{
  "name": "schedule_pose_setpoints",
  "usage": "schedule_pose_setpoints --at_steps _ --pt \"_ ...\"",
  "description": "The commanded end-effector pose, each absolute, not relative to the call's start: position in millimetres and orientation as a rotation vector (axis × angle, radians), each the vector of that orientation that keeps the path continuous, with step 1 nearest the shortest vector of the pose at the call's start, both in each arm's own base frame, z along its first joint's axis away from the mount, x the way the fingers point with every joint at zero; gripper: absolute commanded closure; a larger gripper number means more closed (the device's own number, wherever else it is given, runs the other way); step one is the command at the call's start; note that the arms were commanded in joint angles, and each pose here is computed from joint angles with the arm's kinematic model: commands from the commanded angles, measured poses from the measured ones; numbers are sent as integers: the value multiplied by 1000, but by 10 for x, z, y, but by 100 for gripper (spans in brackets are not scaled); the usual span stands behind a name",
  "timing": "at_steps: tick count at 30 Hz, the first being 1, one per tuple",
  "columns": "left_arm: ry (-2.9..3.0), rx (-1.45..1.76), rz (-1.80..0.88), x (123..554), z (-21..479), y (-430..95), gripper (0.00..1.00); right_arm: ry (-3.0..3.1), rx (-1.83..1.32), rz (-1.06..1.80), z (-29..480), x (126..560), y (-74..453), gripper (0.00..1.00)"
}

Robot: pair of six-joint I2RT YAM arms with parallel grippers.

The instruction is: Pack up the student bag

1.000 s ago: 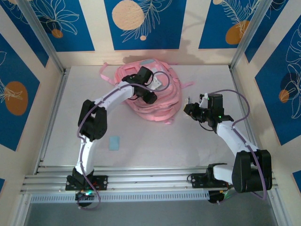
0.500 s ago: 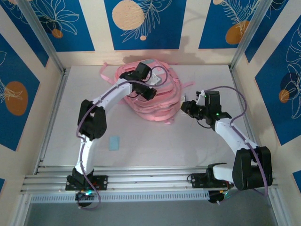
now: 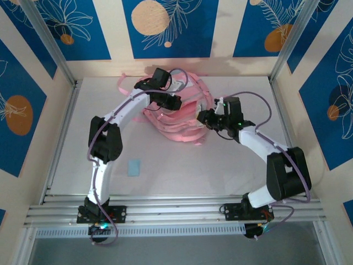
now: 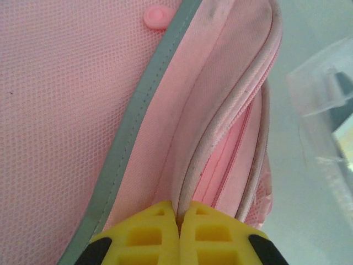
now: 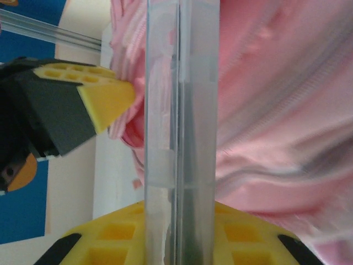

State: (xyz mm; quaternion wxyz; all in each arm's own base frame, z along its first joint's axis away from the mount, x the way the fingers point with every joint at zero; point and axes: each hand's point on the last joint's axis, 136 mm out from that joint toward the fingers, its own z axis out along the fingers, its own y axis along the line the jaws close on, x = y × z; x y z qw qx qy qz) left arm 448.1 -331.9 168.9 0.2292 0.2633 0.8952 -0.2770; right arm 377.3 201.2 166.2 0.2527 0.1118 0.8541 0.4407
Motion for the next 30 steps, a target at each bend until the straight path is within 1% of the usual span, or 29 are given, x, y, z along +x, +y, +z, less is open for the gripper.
schedule_pose_setpoints --at_steps 1,5,12,17,23,26,27,29,30 --pt "2302 633 -851 4590 2309 -3364 100 2247 350 1248 1839 4048 2163 100" --pt "2275 582 -865 4598 2372 -3351 100 2265 465 1245 1734 4283 2252 100" --pt "2218 538 -940 4559 2511 -3385 100 2210 482 1297 1753 4626 2495 100" --pt "2210 536 -966 4537 2531 -3402 100 2210 475 1324 1762 4732 2687 100" --pt "2194 529 -995 4547 2551 -3437 100 2254 558 1333 1577 4897 2857 100" --pt "2189 524 -990 4566 2560 -3433 100 2300 608 1345 1488 4953 2911 96" --pt "2190 521 -986 4573 2557 -3425 100 2326 615 1345 1461 4956 2921 93" --pt "2193 512 -980 4591 2544 -3411 100 2362 619 1329 1440 4933 2926 82" --pt "2195 503 -976 4609 2538 -3394 100 2375 620 1323 1442 4908 2920 73"
